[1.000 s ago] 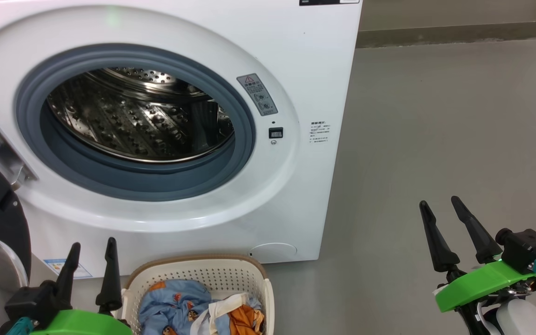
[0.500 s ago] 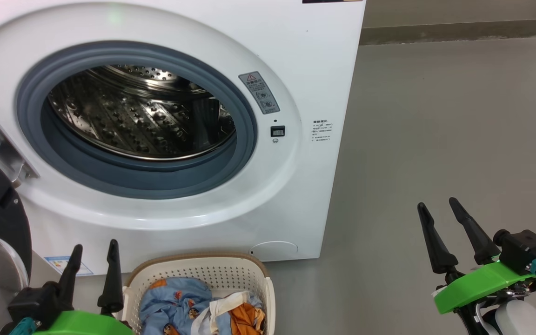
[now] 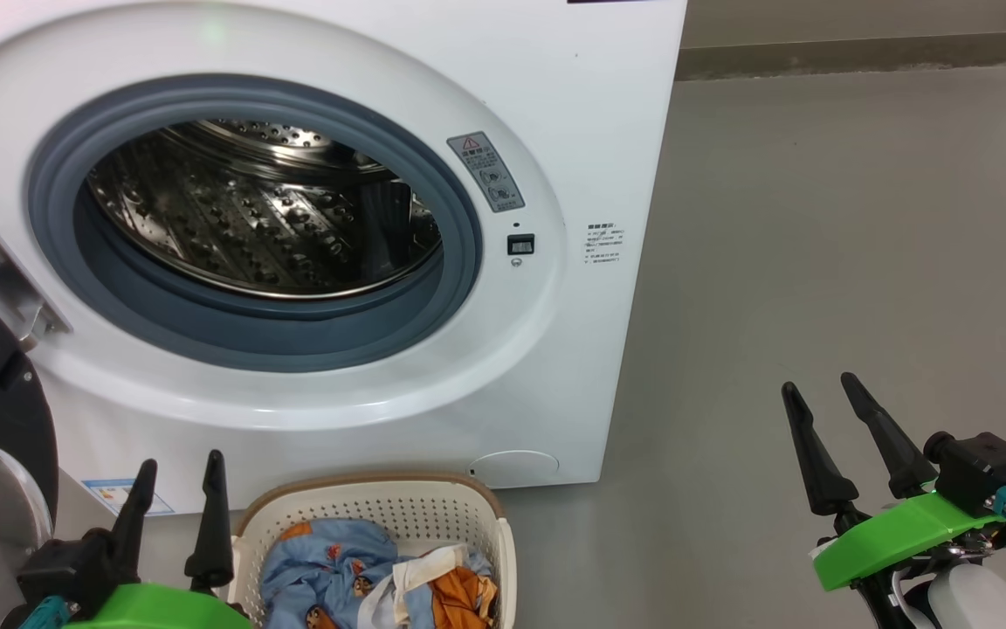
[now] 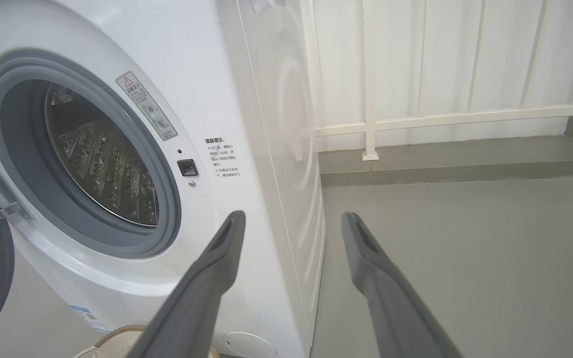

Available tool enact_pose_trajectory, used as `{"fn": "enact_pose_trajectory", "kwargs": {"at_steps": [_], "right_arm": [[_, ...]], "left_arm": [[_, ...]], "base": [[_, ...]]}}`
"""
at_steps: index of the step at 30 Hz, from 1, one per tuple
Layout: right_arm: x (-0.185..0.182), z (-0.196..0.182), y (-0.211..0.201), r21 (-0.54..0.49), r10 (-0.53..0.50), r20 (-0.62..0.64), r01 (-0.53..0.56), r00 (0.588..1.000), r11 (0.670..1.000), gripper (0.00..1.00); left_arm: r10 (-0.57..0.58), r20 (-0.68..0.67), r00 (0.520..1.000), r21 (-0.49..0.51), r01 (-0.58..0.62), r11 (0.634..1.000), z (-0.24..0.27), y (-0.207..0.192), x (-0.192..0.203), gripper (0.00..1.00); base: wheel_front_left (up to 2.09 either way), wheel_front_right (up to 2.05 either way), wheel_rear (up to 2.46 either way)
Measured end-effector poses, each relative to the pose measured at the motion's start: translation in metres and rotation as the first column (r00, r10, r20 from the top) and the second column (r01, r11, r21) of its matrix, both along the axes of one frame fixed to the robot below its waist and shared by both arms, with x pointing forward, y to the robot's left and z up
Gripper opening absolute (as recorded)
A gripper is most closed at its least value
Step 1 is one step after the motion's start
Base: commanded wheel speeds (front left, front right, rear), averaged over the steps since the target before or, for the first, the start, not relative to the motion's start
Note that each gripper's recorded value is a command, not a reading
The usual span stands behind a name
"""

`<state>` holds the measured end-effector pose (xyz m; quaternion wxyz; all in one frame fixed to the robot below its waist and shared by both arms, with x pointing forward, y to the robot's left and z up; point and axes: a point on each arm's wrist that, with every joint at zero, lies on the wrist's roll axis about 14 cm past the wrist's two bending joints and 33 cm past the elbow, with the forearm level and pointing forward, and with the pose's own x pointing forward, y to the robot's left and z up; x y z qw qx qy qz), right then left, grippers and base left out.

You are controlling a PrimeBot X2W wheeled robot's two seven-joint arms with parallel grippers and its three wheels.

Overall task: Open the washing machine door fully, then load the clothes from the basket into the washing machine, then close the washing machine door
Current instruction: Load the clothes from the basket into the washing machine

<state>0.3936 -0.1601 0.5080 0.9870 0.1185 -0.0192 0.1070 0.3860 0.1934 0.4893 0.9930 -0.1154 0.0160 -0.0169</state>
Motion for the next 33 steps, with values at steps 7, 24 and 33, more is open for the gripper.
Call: {"fn": "enact_pose_trajectory", "kwargs": {"at_steps": [7,24,33], "right_arm": [[0.001,-0.002,0.0,0.0,0.0,-0.005,0.0,1.0,1.0,1.0],[0.014,-0.014,-0.002,-0.001,-0.005,-0.039,0.005,0.999,1.0,1.0],[0.035,-0.029,-0.002,-0.001,-0.008,-0.074,0.008,0.997,1.0,1.0]], "left_arm": [[0.001,-0.005,1.0,0.001,-0.001,1.0,-0.002,0.0,0.0,1.0],[-0.051,-0.057,0.997,-0.007,0.051,0.999,-0.02,-0.017,0.011,1.0],[-0.117,-0.128,0.985,-0.036,0.113,0.993,-0.047,-0.034,0.032,1.0]], "base": [[0.0,0.0,0.0],[0.0,0.0,0.0],[0.0,0.0,0.0]]}}
